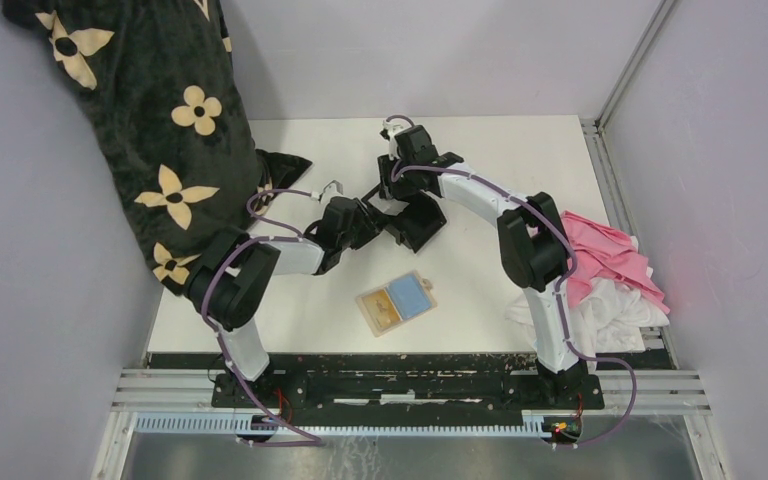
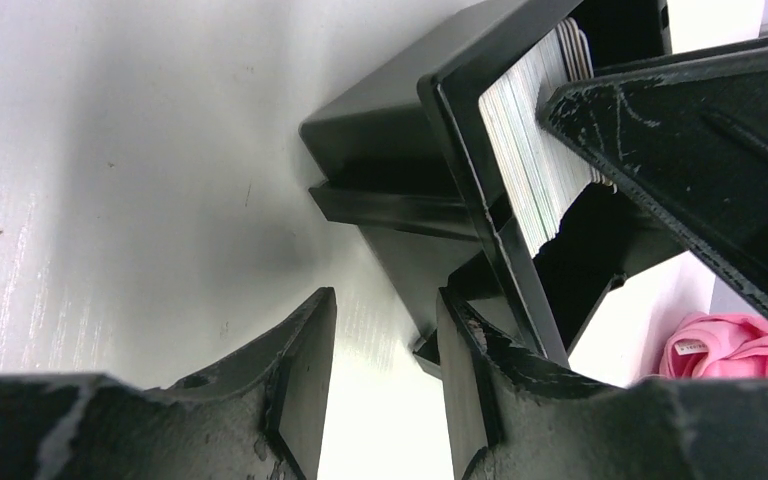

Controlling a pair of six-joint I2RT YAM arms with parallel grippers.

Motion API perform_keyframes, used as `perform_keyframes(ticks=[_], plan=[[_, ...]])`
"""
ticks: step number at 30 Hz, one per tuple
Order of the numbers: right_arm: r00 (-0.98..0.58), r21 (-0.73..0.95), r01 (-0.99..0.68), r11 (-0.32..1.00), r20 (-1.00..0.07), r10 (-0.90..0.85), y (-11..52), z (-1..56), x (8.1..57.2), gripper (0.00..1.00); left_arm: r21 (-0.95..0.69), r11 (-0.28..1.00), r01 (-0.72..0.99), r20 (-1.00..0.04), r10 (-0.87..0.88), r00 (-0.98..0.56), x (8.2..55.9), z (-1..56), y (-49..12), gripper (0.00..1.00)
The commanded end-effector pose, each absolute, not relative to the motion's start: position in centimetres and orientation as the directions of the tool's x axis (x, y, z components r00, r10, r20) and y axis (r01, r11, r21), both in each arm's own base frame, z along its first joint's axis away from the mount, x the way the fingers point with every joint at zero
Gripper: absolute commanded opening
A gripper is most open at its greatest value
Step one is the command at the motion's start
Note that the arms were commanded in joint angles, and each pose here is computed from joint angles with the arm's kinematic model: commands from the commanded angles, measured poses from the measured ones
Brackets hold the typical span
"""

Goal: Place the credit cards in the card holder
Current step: Pick up the credit card from the storage box.

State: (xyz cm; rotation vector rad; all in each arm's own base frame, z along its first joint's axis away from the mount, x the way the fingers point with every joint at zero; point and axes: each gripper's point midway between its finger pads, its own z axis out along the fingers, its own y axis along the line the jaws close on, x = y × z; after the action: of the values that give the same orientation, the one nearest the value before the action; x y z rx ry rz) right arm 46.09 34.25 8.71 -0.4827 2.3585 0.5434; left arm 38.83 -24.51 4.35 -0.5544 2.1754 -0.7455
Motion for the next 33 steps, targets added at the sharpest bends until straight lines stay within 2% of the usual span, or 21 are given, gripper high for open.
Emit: perform_keyframes(ticks=[1, 15, 33], plan=[[-0.735, 0.296, -0.459, 0.837, -0.657, -0.170, 34.5, 8.4, 45.4, 0.42, -0.704, 0.704, -0.093, -0.522, -0.603, -0.604, 40.4, 6.3, -25.8, 0.49], [-0.716, 0.304, -0.464, 0.832, -0.682, -0.150, 34.0, 10.7, 44.4, 0.37, -0.686, 0.720, -0.103, -0.543, -0.601, -0.586, 41.1, 7.0, -24.9, 0.49], [-0.696, 0.306, -0.472, 0.827, -0.705, -0.136, 33.7, 12.3, 44.2, 0.36, -0.666, 0.741, -0.090, -0.569, -0.582, -0.582, 43.0, 7.9, -25.2, 0.49]])
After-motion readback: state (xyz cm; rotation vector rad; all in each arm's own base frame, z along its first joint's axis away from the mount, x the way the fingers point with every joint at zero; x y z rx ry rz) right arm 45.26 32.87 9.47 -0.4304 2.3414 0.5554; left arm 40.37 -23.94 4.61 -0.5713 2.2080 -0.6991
